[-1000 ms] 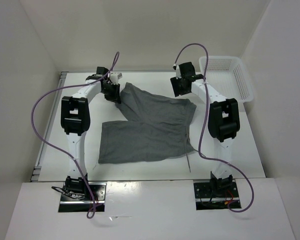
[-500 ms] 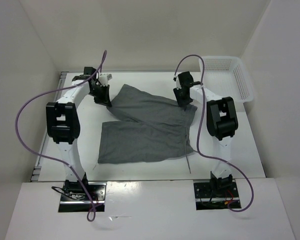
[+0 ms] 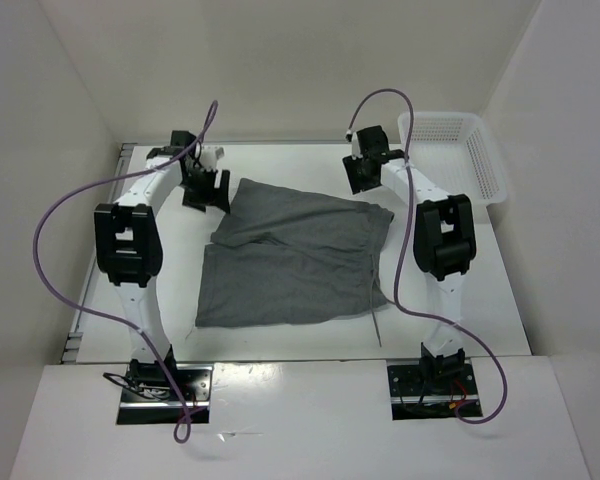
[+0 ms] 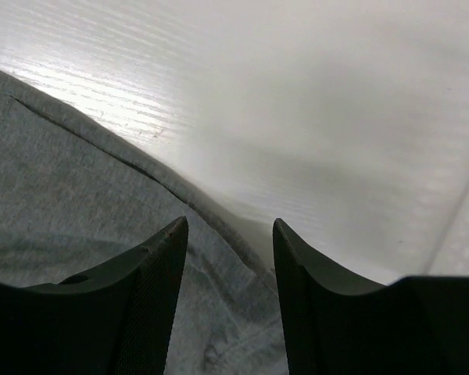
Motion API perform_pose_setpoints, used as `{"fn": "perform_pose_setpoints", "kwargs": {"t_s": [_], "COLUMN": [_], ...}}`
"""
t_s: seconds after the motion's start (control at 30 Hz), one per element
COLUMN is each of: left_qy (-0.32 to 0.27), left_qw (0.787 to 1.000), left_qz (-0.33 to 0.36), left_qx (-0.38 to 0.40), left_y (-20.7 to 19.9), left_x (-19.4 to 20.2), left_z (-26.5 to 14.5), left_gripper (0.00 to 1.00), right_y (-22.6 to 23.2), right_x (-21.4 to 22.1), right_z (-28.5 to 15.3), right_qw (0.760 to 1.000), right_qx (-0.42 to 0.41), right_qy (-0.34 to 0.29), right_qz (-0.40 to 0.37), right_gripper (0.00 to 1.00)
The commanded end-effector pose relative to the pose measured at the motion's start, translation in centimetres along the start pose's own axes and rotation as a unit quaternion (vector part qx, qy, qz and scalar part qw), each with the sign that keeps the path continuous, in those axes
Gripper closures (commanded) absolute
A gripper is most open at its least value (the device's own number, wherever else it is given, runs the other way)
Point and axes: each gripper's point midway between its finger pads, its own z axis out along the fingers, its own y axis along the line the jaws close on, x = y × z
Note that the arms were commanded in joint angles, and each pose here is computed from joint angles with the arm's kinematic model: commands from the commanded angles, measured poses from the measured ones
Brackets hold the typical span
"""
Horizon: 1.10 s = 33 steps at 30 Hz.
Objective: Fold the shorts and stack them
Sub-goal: Flatten the shorts out
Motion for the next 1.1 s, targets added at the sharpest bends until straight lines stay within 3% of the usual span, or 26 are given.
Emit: {"fn": "perform_pose_setpoints", "kwargs": {"t_s": [0.0,0.07,0.17,0.23,0.27,0.33,0.37,0.5,0.6,0.9,1.0,1.07], "left_qy": [-0.126,-0.174,-0.144,-0.168,-0.133,-0.155,-0.137,-0.142,-0.111,-0.078,-0.071,-0.065], "left_qw": [0.990,0.982,0.985,0.980,0.987,0.983,0.986,0.985,0.989,0.994,0.994,0.995], "left_qz": [0.043,0.073,0.087,0.099,0.090,0.098,0.094,0.100,0.093,0.080,0.077,0.076], "left_qx": [-0.035,-0.029,-0.029,-0.030,-0.029,-0.015,-0.010,-0.007,0.005,0.017,0.007,0.008], "left_y": [0.7,-1.5,-2.5,-3.4,-2.5,-3.6,-3.1,-3.4,-3.4,-2.9,-2.3,-2.0], "left_x": [-9.2,-13.3,-14.0,-16.5,-15.3,-17.3,-16.6,-16.7,-15.1,-13.4,-12.9,-12.5], "left_z": [-1.8,-2.8,2.9,2.7,5.5,3.9,6.3,7.6,9.0,9.6,10.6,11.5], "left_gripper": [0.14,0.13,0.13,0.13,0.13,0.13,0.13,0.11,0.10,0.10,0.15,0.24], "right_y": [-1.2,-1.2,-2.1,-3.2,-3.1,-4.2,-4.1,-4.1,-3.8,-3.1,-3.8,-4.1], "right_x": [-3.7,-2.0,0.1,0.7,1.0,1.6,2.1,3.8,4.9,8.8,8.9,8.8], "right_z": [-4.3,-4.0,-3.0,-2.9,-2.5,-2.1,-1.7,-1.3,-1.6,-1.6,-0.6,0.0], "right_qw": [0.998,0.999,0.999,0.999,0.999,0.999,0.999,0.999,0.998,0.994,0.994,0.994], "right_qx": [0.028,0.031,0.046,0.052,0.052,0.053,0.047,0.023,0.002,-0.046,-0.036,-0.032], "right_qy": [-0.058,-0.037,-0.010,-0.004,0.002,0.008,0.017,0.042,0.057,0.101,0.101,0.102], "right_qz": [0.004,0.002,0.000,-0.002,-0.003,0.002,-0.004,-0.011,-0.018,-0.015,-0.018,-0.024], "right_gripper": [0.47,0.47,0.43,0.38,0.37,0.35,0.32,0.28,0.25,0.24,0.16,0.19]}}
